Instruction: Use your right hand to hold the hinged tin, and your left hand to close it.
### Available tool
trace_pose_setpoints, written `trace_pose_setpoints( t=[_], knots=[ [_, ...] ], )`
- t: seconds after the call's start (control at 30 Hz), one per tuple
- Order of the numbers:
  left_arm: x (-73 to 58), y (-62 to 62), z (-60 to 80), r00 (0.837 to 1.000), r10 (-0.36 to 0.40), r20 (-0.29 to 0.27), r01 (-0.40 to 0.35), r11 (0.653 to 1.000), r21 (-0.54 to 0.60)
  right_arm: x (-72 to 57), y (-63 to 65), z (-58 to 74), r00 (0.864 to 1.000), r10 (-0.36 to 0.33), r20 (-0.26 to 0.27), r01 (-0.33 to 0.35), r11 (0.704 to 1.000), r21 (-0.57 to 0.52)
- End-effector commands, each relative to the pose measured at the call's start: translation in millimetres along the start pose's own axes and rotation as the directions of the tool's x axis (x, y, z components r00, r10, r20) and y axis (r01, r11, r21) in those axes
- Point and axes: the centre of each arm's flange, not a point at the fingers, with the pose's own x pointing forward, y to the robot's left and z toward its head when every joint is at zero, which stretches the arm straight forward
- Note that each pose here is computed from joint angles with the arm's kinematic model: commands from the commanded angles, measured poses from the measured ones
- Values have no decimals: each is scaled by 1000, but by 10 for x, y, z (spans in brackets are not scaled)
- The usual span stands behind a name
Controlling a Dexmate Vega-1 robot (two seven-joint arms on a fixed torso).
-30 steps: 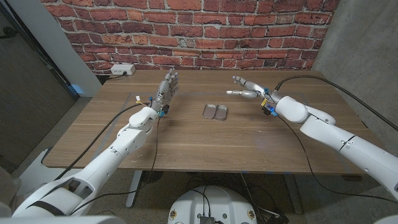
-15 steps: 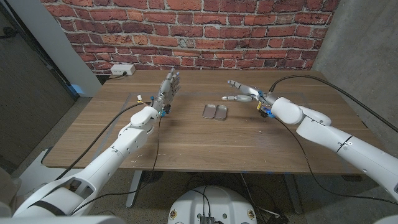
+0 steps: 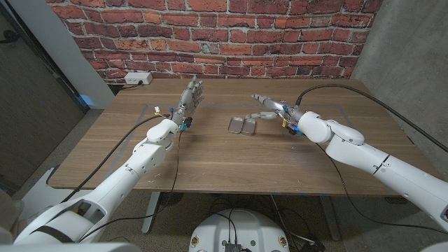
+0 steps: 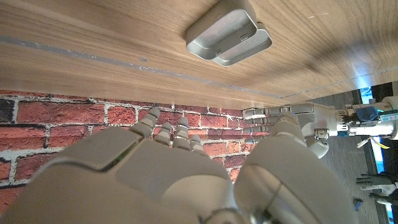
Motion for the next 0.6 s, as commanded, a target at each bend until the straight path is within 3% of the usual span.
trace_pose_setpoints(
  t=[0.03,0.6],
  knots=[
    [-1,7,-13,1000,-4,-1,4,1000,-4,35,48,105,997,3,-82,-13,992,-123],
    [-41,1,-23,1000,-1,-1,1,1000,-4,86,191,100,992,39,-117,-54,990,-129]
  ],
)
